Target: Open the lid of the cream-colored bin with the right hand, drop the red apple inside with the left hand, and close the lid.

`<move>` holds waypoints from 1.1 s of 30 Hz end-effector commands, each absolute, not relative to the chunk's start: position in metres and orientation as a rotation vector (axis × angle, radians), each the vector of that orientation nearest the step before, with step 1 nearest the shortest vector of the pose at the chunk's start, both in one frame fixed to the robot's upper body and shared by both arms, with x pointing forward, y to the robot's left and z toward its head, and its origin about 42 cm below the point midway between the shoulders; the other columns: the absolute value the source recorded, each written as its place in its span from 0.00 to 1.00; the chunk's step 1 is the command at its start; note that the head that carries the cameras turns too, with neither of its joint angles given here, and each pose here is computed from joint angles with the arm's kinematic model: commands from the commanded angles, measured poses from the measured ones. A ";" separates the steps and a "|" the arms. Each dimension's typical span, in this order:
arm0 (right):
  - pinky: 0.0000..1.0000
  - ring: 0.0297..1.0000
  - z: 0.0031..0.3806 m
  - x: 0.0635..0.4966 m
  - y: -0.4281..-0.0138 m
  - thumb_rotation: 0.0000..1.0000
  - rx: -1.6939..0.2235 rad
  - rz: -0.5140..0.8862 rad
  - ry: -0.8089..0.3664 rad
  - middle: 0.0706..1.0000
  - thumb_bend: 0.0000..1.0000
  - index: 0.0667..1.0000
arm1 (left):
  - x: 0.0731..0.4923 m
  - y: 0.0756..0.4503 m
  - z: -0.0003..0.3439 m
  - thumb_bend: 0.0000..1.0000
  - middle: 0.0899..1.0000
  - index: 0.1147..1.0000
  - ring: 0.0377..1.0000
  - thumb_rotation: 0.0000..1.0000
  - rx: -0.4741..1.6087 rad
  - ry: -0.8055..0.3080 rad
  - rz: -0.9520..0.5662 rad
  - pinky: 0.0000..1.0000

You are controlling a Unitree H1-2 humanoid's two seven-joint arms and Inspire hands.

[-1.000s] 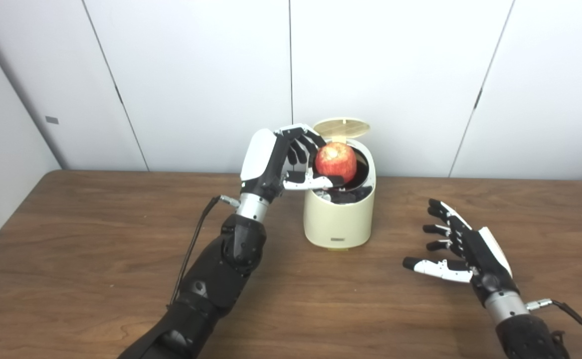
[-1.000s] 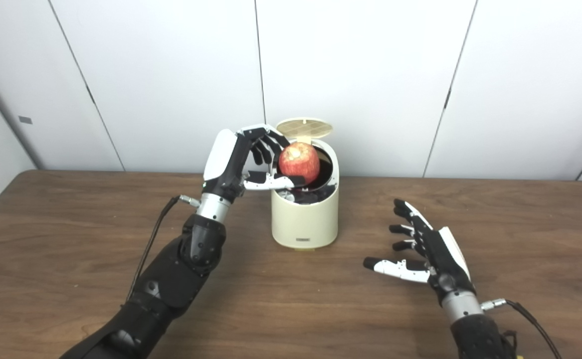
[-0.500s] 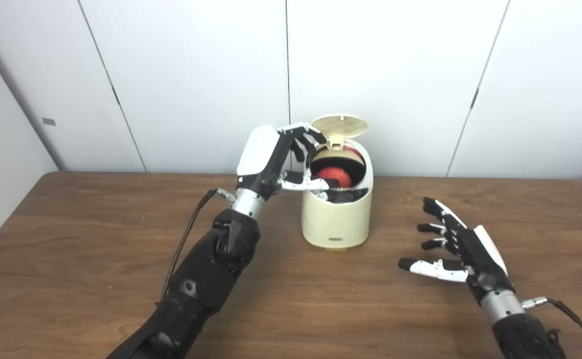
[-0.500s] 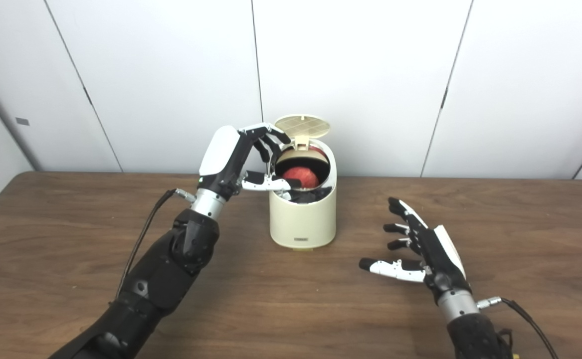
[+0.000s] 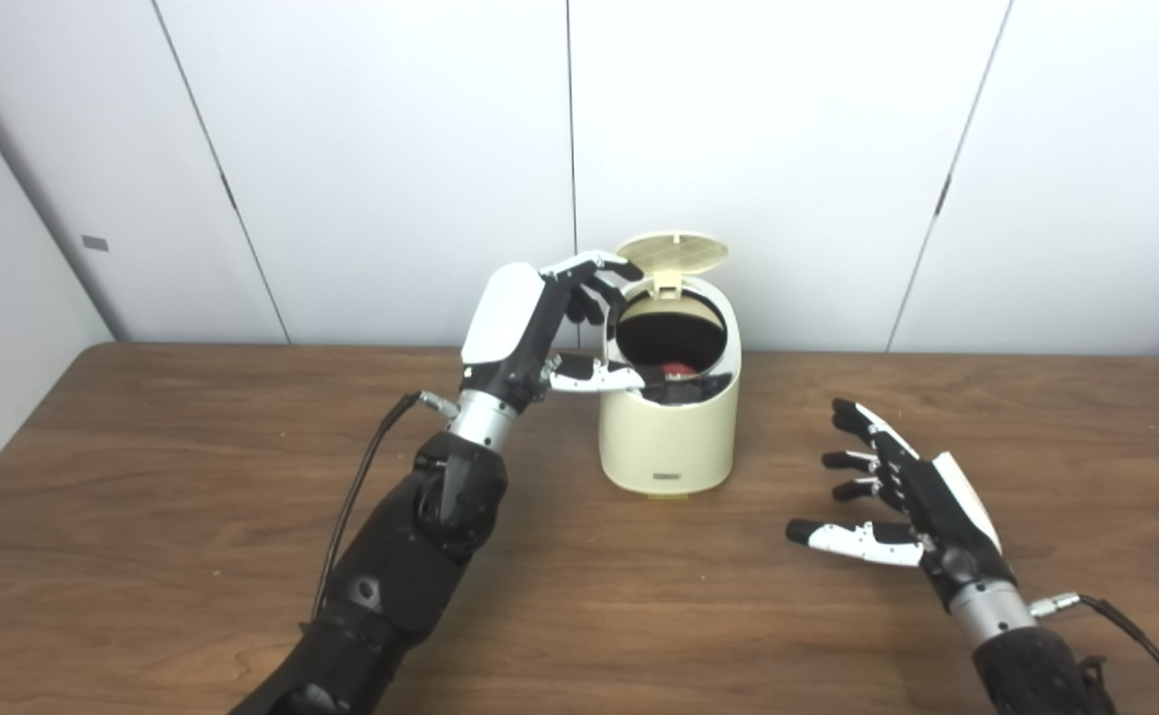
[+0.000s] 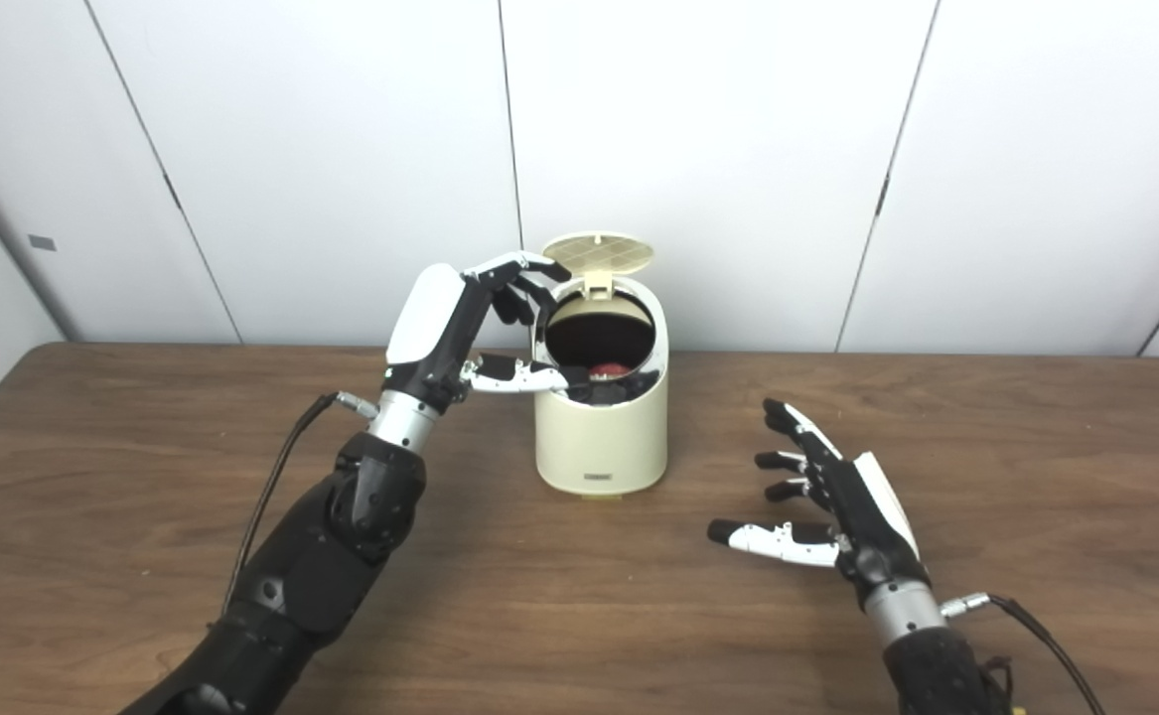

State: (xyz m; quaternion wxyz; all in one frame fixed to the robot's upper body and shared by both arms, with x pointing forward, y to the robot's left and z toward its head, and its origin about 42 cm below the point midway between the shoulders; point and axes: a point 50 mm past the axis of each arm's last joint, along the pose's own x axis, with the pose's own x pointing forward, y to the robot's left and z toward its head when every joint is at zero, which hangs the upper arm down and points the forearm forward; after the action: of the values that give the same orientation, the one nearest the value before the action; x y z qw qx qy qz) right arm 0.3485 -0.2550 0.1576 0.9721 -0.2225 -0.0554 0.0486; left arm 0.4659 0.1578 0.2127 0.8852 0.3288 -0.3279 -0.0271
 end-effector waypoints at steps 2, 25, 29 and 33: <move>0.63 0.77 0.179 0.353 -0.254 0.22 -0.457 0.092 -0.194 0.91 0.73 0.90 | 0.470 0.163 0.236 0.58 0.46 0.46 0.43 0.03 0.597 -0.787 0.025 0.34; 0.64 0.78 0.187 0.358 -0.255 0.21 -0.446 0.112 -0.212 0.90 0.72 0.90 | 0.424 0.215 0.227 0.52 0.44 0.44 0.52 0.00 0.202 -0.643 0.024 0.42; 0.68 0.78 0.191 0.363 -0.255 0.20 -0.462 0.109 -0.249 0.89 0.74 0.89 | 0.408 0.226 0.212 0.51 0.56 0.43 0.54 0.05 0.130 -0.500 -0.014 0.42; 0.69 0.77 0.194 0.366 -0.255 0.21 -0.475 0.111 -0.268 0.88 0.75 0.89 | 0.396 0.236 0.195 0.51 0.62 0.43 0.55 0.06 0.121 -0.425 -0.016 0.44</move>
State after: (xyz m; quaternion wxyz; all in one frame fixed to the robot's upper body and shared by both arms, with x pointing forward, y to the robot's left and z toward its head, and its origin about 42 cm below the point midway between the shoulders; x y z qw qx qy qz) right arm 0.3575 -0.2532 0.1698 0.9696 -0.2241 -0.0786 0.0591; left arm 0.3923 0.2360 0.1760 0.9816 0.0667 -0.1788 -0.0017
